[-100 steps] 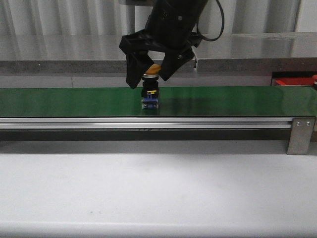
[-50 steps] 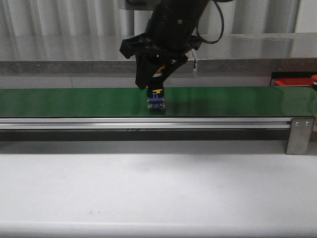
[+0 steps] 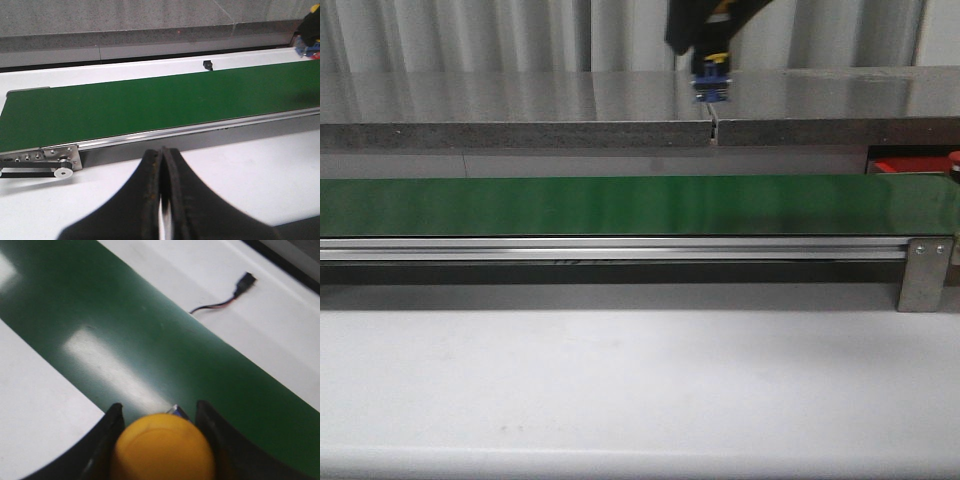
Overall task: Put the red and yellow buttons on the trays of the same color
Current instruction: 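Lower the yellow button into the yellow tray and open the right gripper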
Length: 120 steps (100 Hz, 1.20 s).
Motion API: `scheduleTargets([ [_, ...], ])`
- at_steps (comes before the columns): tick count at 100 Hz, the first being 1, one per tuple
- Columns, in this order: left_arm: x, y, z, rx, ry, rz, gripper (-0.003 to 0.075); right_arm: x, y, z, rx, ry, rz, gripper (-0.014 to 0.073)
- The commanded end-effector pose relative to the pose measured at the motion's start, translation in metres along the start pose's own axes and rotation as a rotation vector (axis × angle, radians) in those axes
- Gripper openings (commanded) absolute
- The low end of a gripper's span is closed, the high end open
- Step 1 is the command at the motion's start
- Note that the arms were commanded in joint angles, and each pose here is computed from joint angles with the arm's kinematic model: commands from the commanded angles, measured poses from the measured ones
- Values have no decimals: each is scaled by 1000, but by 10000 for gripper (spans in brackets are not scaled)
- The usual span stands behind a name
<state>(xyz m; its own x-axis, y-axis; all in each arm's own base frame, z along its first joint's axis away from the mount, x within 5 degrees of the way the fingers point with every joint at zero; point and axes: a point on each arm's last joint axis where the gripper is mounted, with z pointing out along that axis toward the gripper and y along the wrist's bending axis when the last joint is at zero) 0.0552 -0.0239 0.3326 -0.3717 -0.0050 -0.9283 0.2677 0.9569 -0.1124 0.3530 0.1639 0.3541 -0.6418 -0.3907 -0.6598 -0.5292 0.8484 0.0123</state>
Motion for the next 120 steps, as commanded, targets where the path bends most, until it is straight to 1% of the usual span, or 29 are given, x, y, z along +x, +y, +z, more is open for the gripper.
scheduleTargets([
  [1, -13, -2, -3, 12, -82, -15, -20, -1, -19, -45, 93, -111, 32, 198],
  [12, -13, -2, -3, 12, -82, -15, -20, 18, -47, -55, 161, -88, 111, 198],
  [24, -13, -2, -3, 12, -82, -15, -20, 43, -89, -65, 254, -73, 231, 198],
  [38, -13, -2, -3, 12, -82, -15, -20, 74, -135, -67, 345, -46, 365, 198],
  [52, -13, -2, -3, 12, -82, -15, -20, 103, -171, -71, 408, -68, 506, 198],
  [64, -13, -2, -3, 12, -82, -15, -20, 128, -197, -69, 458, -62, 599, 198],
  [78, -13, -2, -3, 12, -82, -15, -20, 147, -220, -54, 457, -49, 705, 198],
  [83, -13, -2, -3, 12, -82, -15, -20, 151, -225, -47, 453, -45, 726, 198],
  [106, -13, -2, -3, 12, -82, -15, -20, 165, -242, -10, 445, -22, 771, 198],
  [120, -13, -2, -3, 12, -82, -15, -20, 171, -248, 3, 440, -18, 794, 210],
])
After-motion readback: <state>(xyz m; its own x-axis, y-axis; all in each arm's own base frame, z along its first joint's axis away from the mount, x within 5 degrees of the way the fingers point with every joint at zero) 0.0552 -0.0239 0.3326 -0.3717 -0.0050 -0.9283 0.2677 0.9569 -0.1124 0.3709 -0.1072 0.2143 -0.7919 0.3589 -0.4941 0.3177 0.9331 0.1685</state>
